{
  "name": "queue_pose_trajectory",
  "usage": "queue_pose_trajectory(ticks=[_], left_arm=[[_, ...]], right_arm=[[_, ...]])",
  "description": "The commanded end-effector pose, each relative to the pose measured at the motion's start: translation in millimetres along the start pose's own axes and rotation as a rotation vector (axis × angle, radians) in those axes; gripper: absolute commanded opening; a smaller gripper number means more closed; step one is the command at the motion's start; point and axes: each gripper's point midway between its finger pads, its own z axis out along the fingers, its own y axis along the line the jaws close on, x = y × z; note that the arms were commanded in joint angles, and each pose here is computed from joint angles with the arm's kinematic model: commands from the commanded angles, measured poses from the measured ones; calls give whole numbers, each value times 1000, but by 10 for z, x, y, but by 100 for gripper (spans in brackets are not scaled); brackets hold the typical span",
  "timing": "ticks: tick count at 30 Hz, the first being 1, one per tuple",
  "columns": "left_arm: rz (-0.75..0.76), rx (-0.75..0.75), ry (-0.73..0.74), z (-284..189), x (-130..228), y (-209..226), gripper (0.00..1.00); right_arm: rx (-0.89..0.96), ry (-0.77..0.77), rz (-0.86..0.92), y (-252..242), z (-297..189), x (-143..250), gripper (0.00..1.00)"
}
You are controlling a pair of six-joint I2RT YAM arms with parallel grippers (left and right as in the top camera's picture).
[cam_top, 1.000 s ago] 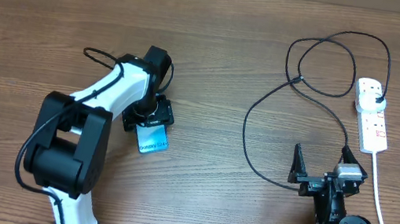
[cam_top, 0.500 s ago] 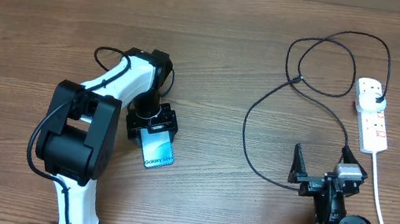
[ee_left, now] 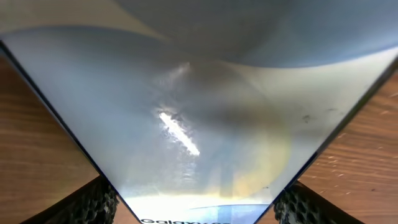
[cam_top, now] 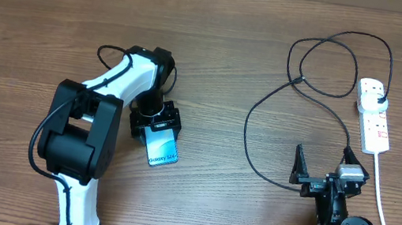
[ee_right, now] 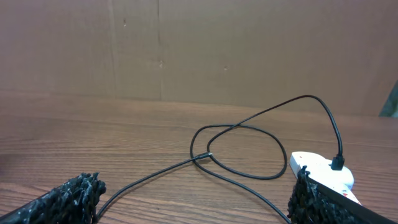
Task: Plug charger to phone and switch on socket
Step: 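Raise the phone and rotate it upright toward the table center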
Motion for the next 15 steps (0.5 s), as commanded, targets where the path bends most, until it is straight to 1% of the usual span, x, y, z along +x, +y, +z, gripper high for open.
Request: queue_pose_trajectory(ticks=[1,4,9,15], left_arm=[[57,4,-23,-24,-128,-90,58],[92,34,-5,-130,-93,-172,58],[207,127,46,-331,33,-367,58],[275,186,100,-415,171,-453,58]], right_arm=[[-8,-5,-2,17,2,17,100],[-8,-5,-1,17,2,17,100],[-8,-5,-2,17,2,16,100],[-8,-5,-2,17,2,17,100]])
